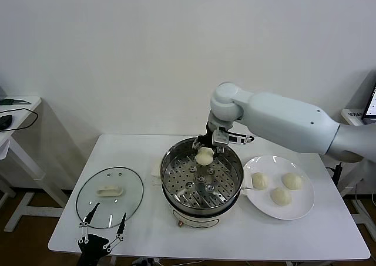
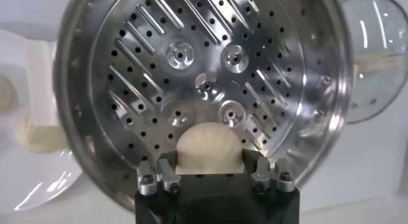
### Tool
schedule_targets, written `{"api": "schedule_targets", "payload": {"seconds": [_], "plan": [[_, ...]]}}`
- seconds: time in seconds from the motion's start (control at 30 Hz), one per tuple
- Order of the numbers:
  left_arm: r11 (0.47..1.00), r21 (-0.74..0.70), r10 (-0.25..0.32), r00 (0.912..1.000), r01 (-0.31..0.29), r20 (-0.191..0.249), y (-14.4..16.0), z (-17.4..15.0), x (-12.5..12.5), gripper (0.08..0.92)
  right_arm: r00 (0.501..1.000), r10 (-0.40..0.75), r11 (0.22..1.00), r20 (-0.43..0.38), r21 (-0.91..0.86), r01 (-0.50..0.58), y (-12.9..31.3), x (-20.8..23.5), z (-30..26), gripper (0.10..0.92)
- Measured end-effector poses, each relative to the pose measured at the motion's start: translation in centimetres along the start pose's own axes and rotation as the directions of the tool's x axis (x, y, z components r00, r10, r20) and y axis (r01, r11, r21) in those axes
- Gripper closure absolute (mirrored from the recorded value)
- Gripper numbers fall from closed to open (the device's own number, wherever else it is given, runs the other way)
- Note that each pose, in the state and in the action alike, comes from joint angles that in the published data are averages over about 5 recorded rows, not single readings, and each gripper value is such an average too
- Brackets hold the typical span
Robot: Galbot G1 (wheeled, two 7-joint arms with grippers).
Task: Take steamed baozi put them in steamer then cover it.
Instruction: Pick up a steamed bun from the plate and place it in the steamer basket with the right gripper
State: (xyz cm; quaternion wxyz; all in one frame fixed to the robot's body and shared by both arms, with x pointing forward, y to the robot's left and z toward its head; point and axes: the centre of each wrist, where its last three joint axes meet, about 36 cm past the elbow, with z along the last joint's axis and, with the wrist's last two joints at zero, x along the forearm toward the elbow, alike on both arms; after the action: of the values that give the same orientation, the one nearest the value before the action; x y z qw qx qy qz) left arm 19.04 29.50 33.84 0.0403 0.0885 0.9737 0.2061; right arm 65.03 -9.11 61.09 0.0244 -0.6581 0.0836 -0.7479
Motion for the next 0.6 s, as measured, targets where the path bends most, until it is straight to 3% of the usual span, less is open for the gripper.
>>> {"api": "schedule_targets", "payload": {"seconds": [0.2,0.3,0.4,0.6], "plan": [[1.000,-0.003,-0.004,1.0000,0.004,0.001,0.1,0.1,0.1,0.177,1.000,-0.006,1.000,0.000,0.000,0.006,-0.6,-1.2,0.2,0.321],[1.000,-0.003,-0.006,1.0000,0.006,0.001,0.1,0.1,0.2,0.177,1.000,0.002,1.000,-0.006,-0.005,-0.002,-0.7,-1.0,0.2,0.266],[1.000,-0.004,-0.008,1.0000,0.008,0.001,0.2,0.1,0.3,0.177,1.000,0.012,1.000,-0.014,-0.015,-0.012,-0.4,-0.3,0.2,0.213],[1.000,-0.005,-0.011,0.9999,0.011,0.003,0.2,0.1,0.3,0.177,0.999,0.048,0.996,-0.023,-0.074,-0.049,1.5,2.9,0.2,0.200]]}}
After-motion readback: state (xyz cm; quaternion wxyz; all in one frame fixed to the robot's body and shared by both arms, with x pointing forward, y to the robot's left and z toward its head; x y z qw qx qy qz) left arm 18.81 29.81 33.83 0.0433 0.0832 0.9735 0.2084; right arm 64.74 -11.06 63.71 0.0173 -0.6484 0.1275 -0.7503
